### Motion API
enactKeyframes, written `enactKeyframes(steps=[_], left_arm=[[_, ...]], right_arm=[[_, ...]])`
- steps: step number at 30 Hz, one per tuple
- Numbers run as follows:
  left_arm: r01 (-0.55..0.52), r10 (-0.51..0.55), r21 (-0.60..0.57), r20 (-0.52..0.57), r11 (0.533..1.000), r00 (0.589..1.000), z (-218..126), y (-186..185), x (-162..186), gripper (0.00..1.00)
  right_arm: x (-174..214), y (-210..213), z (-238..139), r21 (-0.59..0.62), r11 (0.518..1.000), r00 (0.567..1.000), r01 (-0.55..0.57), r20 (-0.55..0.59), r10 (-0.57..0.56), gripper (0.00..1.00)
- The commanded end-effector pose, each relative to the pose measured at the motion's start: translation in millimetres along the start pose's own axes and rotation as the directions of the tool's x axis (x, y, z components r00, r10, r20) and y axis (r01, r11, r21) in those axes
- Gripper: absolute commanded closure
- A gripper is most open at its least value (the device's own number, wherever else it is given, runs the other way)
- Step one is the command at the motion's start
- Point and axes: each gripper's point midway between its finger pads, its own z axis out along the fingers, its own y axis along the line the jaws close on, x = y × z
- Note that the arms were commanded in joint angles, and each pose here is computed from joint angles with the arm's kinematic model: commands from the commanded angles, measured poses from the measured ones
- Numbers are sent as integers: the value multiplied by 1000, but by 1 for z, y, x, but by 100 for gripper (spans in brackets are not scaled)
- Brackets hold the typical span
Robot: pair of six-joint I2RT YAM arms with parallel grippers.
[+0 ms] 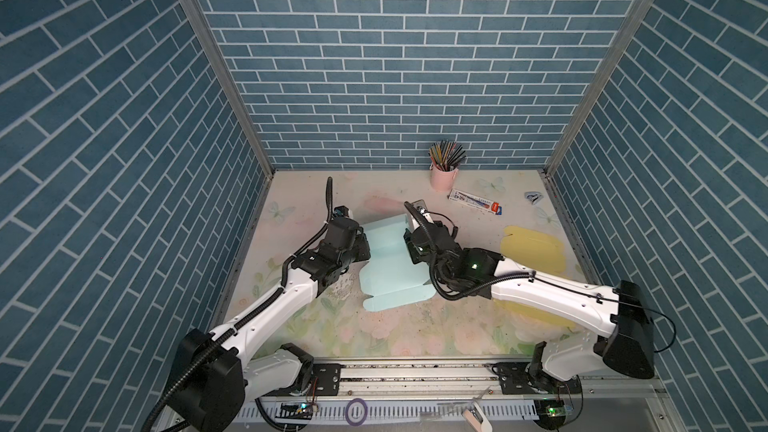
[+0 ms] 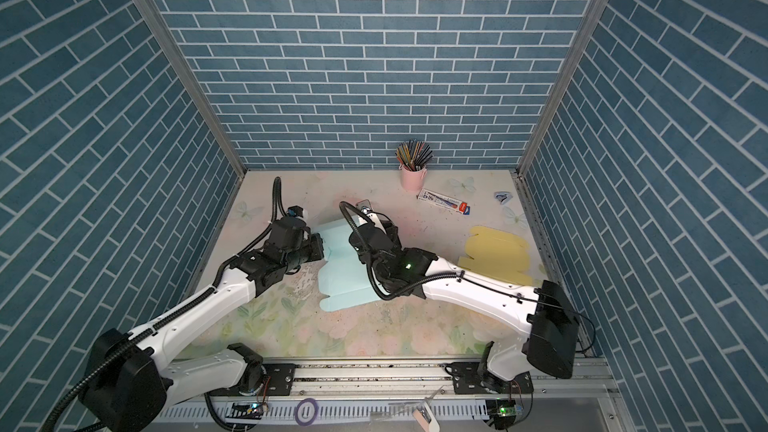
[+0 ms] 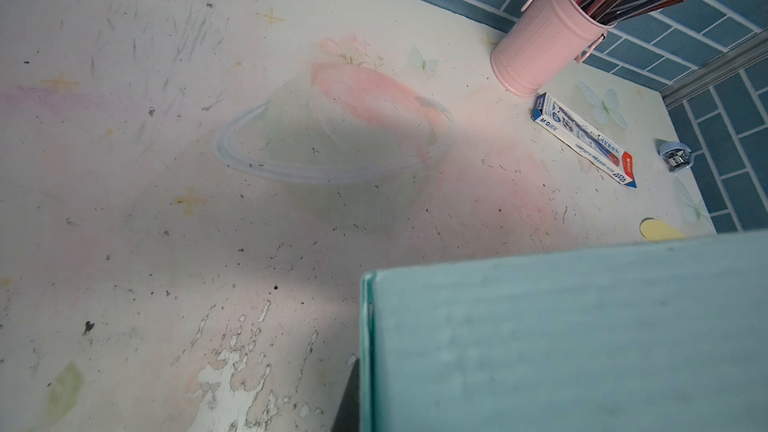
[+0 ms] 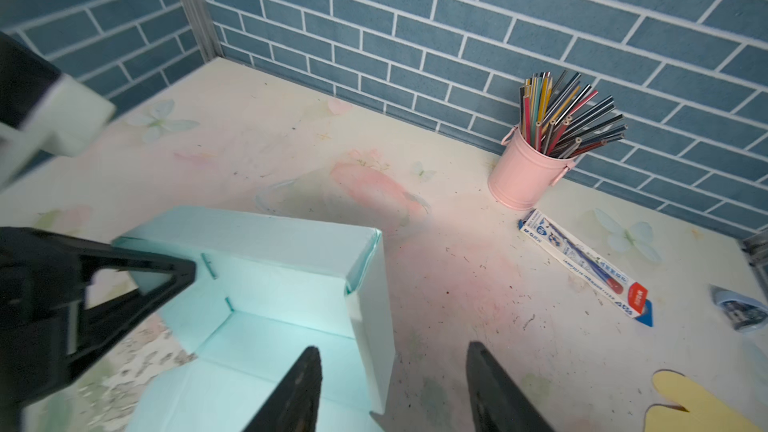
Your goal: Fold the paper box
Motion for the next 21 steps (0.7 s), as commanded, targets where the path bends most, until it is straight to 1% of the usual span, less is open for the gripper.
enactKeyframes(steps=[1, 3, 4, 5, 6, 7, 8, 14, 17, 21], left_arm=[[-44, 44, -36, -7, 998, 999, 2, 8, 4, 100], [-66, 65, -36, -13, 997, 998, 2, 8, 6, 100], [-77, 76, -31, -15, 997, 997, 1, 8, 7, 100], [-89, 88, -22, -14, 996, 996, 0, 7, 7, 100], [-102, 102, -14, -20, 995, 995, 0, 6, 9, 100], [-122, 121, -13, -32, 992, 992, -1, 5, 10, 100], [-138, 137, -16, -46, 990, 989, -1, 6, 11, 100], [-233, 232, 9, -133, 973, 964, -4, 2, 21, 100], [-294, 294, 25, -172, 955, 940, -3, -2, 27, 100], [-373, 377, 61, -183, 926, 908, -1, -10, 34, 100]], right_arm=[[-16, -4, -25, -131, 990, 999, -53, -3, 53, 37], [-12, -8, -26, -258, 954, 987, -151, -83, 134, 36], [-11, -12, -25, -322, 918, 971, -231, -132, 198, 36], [-9, -19, -22, -359, 882, 950, -306, -171, 260, 37], [-9, -24, -21, -384, 853, 934, -354, -192, 301, 37], [-9, -29, -21, -411, 827, 922, -385, -201, 330, 37], [-10, -34, -22, -421, 815, 917, -398, -198, 346, 37], [4, -57, -9, -380, 823, 906, -422, -209, 367, 37], [16, -60, -1, -369, 822, 900, -433, -223, 374, 37], [35, -63, 11, -340, 827, 891, -448, -253, 378, 37]])
